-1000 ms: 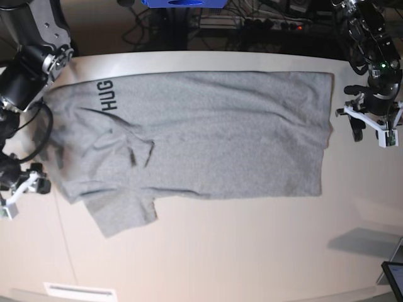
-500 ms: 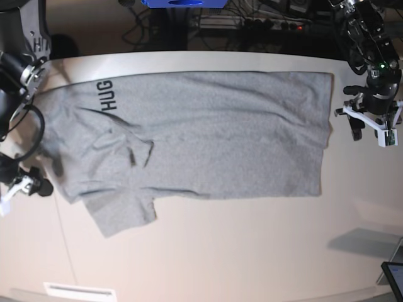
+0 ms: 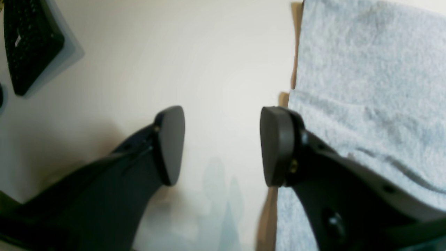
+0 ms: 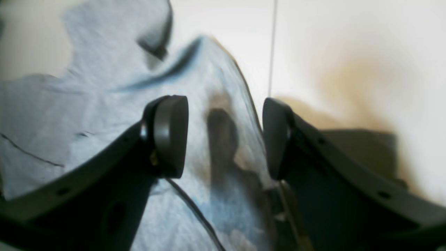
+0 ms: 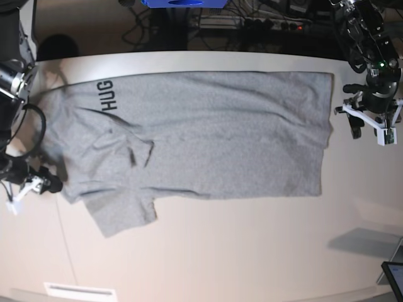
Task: Fold the T-shirt properly
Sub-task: 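Open both grippers and raise them off the shirt, then move both grippers down along the shirt's side edges toward the hem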
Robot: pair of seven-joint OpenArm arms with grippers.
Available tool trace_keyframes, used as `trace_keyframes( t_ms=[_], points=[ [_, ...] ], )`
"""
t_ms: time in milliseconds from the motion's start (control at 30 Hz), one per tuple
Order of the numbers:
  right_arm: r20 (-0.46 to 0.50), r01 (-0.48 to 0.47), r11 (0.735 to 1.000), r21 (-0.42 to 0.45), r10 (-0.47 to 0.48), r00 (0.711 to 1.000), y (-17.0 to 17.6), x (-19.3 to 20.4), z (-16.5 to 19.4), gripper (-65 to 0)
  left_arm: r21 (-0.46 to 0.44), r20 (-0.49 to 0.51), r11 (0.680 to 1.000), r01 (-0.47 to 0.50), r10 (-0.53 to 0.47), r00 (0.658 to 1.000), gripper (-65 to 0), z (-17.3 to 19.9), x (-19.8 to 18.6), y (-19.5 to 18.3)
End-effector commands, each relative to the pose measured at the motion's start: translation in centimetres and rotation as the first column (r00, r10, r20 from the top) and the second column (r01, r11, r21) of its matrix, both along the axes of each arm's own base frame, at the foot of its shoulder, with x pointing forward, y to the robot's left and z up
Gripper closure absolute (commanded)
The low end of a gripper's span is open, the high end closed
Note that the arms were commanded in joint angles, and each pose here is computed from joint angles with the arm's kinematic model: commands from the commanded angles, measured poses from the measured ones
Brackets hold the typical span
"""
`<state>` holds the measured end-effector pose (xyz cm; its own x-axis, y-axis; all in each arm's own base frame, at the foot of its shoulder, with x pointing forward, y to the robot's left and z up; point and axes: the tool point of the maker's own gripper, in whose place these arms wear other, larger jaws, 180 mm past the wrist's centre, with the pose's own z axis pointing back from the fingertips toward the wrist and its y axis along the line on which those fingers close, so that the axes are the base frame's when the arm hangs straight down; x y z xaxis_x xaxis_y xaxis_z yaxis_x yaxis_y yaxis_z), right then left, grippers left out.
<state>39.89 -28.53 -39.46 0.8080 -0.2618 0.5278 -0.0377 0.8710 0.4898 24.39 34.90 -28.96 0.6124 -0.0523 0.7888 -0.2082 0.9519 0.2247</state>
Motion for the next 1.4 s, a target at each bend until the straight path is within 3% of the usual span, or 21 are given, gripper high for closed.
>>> trace_keyframes(
  t_ms=[0,1067,1167,1333,1367],
  points=[
    [0.082,0.019,1.0,0.001,-0.019,0.996,-0.9,1.9,2.5,-33.1,0.028,0.04,1.0,-0.002,0.0,0.999,-34.1,1.4,0.4,0.5],
    [0.043,0.004,0.998,0.057,-0.006,0.999,1.7,1.5,0.5,-32.2,0.031,0.042,1.0,-0.001,-0.001,0.999,-34.1,1.5,0.5,0.6],
    [0.043,0.005,0.998,0.057,-0.007,0.999,1.7,1.4,0.4,-24.4,0.03,0.05,1.0,0.0,-0.001,0.999,-34.8,1.7,0.7,0.6],
    [0.04,0.004,0.998,0.055,-0.006,0.999,1.6,1.4,0.4,-0.4,0.015,0.076,1.0,-0.011,0.01,0.997,-35.1,2.1,1.7,0.9],
    [0.04,0.003,0.998,0.057,-0.005,0.999,1.7,1.4,0.4,0.0,0.008,0.076,1.0,-0.018,0.017,0.997,-35.1,1.9,1.9,1.0]
  ],
)
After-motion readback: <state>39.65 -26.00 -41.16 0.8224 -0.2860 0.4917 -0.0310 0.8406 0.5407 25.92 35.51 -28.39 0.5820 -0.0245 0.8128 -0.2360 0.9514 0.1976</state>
